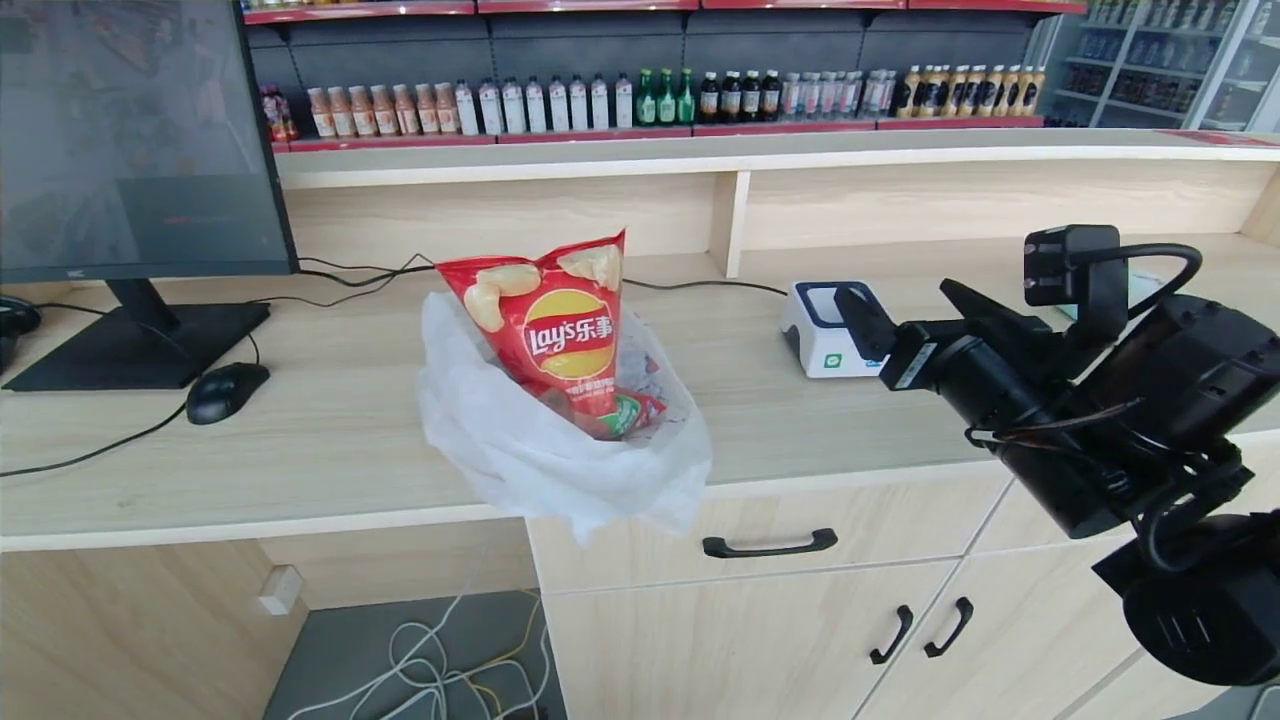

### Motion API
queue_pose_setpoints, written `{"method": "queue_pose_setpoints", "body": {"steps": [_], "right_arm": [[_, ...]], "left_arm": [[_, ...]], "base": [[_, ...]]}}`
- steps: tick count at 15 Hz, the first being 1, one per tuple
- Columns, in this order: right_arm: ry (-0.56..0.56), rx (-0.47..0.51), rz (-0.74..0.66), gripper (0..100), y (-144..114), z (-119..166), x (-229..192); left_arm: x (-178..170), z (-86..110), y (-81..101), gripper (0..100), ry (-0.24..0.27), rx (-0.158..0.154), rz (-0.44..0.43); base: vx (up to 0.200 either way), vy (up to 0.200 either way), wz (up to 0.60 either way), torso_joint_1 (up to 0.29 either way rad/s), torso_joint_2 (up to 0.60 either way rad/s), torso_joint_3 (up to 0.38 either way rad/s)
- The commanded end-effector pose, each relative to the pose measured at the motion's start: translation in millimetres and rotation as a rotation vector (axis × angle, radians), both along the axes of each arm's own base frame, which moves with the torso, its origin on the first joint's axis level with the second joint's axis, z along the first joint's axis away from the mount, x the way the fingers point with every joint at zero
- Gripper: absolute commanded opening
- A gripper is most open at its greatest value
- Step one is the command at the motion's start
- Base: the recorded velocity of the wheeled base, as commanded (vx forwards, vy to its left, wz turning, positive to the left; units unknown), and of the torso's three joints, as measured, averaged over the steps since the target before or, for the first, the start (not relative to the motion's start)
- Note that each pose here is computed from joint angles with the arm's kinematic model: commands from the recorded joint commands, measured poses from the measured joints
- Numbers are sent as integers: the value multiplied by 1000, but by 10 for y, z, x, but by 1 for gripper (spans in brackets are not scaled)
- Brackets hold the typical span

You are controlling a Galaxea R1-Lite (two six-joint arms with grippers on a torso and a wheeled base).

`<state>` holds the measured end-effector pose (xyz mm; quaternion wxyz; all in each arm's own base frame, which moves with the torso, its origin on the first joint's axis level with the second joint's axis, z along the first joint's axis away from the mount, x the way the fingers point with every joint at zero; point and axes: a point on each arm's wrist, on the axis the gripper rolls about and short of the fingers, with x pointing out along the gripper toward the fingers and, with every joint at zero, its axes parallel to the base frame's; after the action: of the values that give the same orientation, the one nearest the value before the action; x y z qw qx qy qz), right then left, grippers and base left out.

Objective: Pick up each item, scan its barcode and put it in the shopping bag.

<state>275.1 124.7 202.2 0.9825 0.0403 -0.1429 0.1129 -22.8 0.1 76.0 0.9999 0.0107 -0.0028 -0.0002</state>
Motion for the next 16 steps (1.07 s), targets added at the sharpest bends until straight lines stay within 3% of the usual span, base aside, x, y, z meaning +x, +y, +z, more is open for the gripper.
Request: {"method": "queue_pose_setpoints", "body": {"steps": [1, 4, 7, 12, 16], "right_arm": [[-18, -3, 17, 100, 19, 50, -55], [-65, -17, 72, 100, 94, 184, -271], [-204, -5, 131, 100, 146, 543, -335], [-218, -93, 190, 100, 170, 491, -315], [-249, 36, 253, 100, 314, 664, -215]], "left_arm": [[0, 1, 0, 0, -1, 0, 0], [0, 1, 0, 0, -1, 0, 2], [0, 1, 0, 0, -1, 0, 2], [0, 1, 0, 0, -1, 0, 2], [0, 1, 0, 0, -1, 0, 2]], "base": [[0, 0, 0, 0, 0, 0], [0, 0, 0, 0, 0, 0], [0, 0, 0, 0, 0, 0], [0, 0, 0, 0, 0, 0], [0, 0, 0, 0, 0, 0]]}}
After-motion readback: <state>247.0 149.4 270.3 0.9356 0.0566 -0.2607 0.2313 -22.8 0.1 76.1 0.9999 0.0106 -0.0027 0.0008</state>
